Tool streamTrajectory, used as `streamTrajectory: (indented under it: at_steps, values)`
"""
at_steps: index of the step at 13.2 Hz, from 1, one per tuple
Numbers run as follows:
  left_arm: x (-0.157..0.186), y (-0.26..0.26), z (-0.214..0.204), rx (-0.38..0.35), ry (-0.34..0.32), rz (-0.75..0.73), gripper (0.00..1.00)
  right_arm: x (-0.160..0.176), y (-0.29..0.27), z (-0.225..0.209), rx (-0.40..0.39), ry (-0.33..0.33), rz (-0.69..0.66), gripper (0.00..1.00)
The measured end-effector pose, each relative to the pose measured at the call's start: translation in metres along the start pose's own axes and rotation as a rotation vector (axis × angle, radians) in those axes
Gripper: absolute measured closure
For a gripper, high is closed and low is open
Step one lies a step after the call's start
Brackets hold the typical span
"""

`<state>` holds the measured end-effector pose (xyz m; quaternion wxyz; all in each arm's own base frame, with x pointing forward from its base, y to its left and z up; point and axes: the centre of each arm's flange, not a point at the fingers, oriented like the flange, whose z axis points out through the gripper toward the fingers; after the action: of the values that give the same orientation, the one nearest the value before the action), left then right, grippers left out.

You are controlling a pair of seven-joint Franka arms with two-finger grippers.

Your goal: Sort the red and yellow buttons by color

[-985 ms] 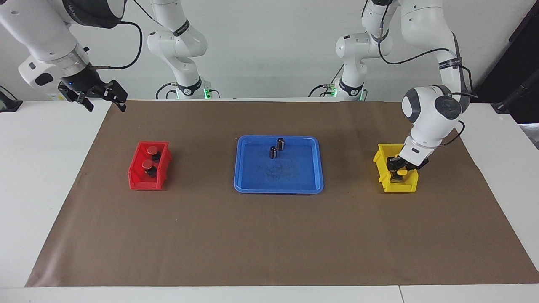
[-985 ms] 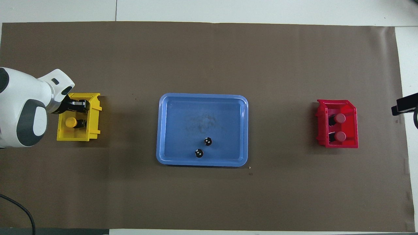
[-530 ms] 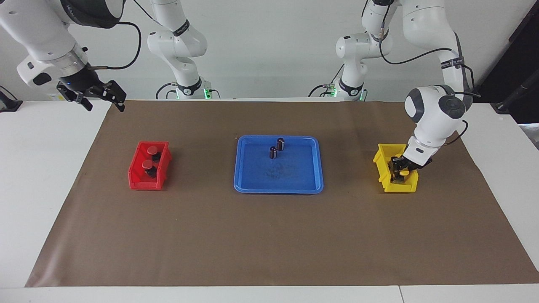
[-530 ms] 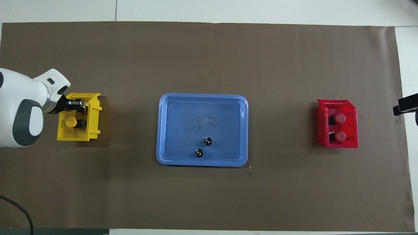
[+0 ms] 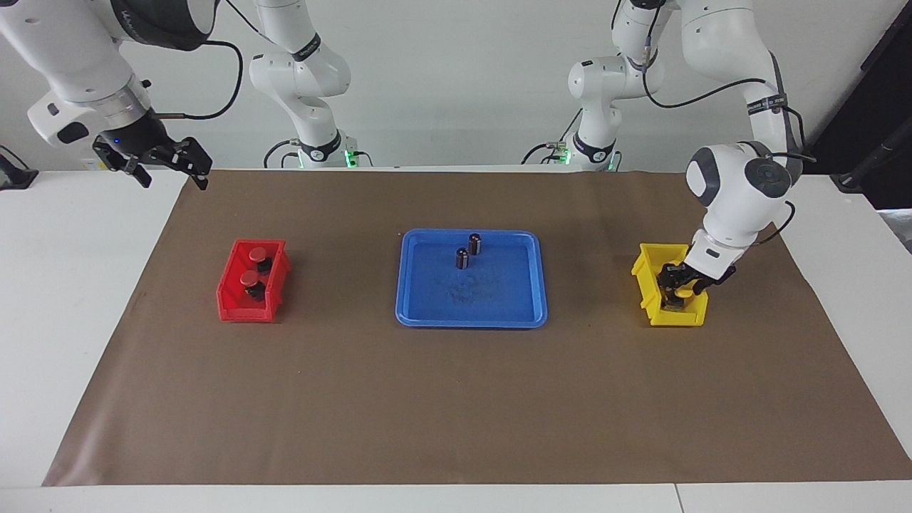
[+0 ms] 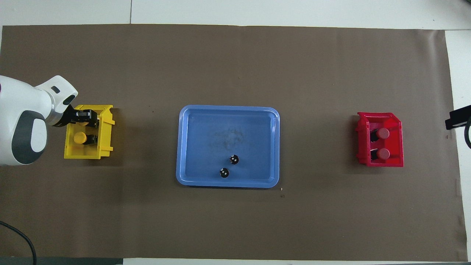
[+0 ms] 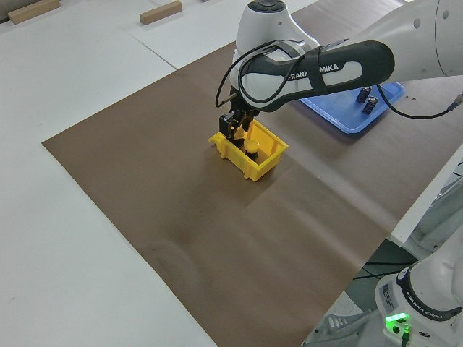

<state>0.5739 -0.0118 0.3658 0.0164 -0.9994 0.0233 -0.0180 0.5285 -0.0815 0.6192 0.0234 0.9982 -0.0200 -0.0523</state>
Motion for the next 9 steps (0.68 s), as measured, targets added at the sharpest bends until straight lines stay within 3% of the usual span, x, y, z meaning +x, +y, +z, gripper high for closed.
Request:
streamTrajectory:
  at_steps: [2, 3, 5, 9]
  values:
    - [0.005, -0.001, -0.016, 0.000, -0.018, -0.003, 0.34, 0.000, -0.001, 0.000, 0.000, 0.000, -0.003, 0.00]
    - [0.009, -0.002, -0.030, 0.001, -0.033, -0.004, 0.28, 0.000, -0.002, 0.000, 0.000, 0.000, -0.003, 0.00]
    - [0.019, -0.002, -0.076, 0.003, -0.050, -0.003, 0.04, 0.000, -0.002, 0.000, 0.000, 0.000, -0.003, 0.00]
    - [0.017, 0.005, -0.199, -0.027, 0.003, 0.011, 0.00, 0.000, -0.002, 0.000, 0.000, 0.000, -0.003, 0.00]
